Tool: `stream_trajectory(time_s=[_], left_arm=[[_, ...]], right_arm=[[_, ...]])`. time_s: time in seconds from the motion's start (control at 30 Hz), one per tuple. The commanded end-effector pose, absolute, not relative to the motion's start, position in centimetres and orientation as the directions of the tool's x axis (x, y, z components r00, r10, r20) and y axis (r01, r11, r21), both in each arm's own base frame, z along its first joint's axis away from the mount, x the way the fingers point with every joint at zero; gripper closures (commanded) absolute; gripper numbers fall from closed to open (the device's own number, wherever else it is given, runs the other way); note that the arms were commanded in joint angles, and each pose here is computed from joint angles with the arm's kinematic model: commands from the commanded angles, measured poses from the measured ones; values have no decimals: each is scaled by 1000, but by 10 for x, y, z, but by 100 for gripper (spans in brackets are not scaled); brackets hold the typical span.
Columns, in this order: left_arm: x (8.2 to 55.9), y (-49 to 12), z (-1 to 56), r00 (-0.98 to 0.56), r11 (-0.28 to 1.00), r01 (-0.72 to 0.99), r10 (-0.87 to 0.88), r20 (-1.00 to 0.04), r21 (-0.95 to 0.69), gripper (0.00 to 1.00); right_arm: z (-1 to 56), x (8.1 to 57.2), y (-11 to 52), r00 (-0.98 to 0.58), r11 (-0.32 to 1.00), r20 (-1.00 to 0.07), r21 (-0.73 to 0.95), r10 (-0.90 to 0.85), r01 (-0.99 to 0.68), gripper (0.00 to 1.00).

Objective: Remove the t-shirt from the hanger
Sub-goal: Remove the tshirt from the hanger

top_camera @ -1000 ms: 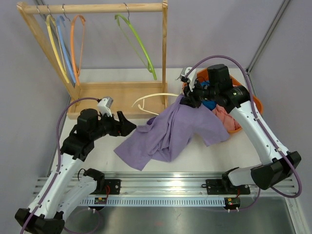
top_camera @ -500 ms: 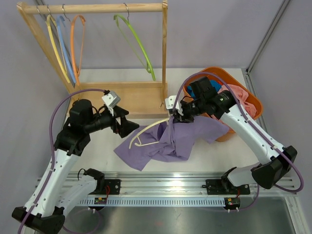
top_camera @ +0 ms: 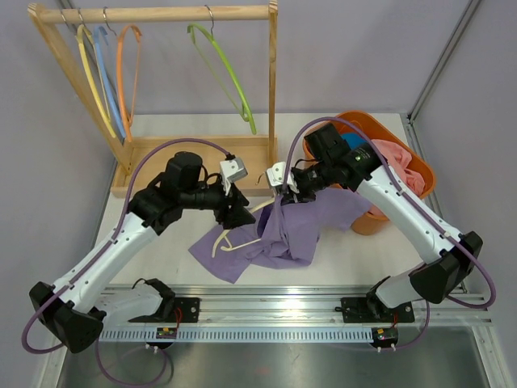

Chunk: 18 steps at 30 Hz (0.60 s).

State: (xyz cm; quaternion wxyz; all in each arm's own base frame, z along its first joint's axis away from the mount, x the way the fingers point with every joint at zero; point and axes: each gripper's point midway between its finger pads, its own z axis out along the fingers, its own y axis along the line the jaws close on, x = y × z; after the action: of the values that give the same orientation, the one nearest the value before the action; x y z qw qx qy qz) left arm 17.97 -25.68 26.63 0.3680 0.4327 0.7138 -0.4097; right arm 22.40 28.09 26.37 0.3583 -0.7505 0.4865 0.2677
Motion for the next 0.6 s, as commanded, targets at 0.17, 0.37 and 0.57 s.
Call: stream_trajectory(time_s=[0.17,0.37,0.57], left_arm=[[199,-258,273,-245,334,935,363,-899,-120,42],[187,-265,274,-251,262,951,350,-902,-163,80],[173,-266,277,-266,221,955,329,-906,-200,100]], right_arm=[[300,209,294,430,-304,-797,-323,-423,-896,100],[299,207,295,406,-297,-809,-299,-424,-907,100],[296,209,298,377,-281,-821,-276,-429,-919,100]])
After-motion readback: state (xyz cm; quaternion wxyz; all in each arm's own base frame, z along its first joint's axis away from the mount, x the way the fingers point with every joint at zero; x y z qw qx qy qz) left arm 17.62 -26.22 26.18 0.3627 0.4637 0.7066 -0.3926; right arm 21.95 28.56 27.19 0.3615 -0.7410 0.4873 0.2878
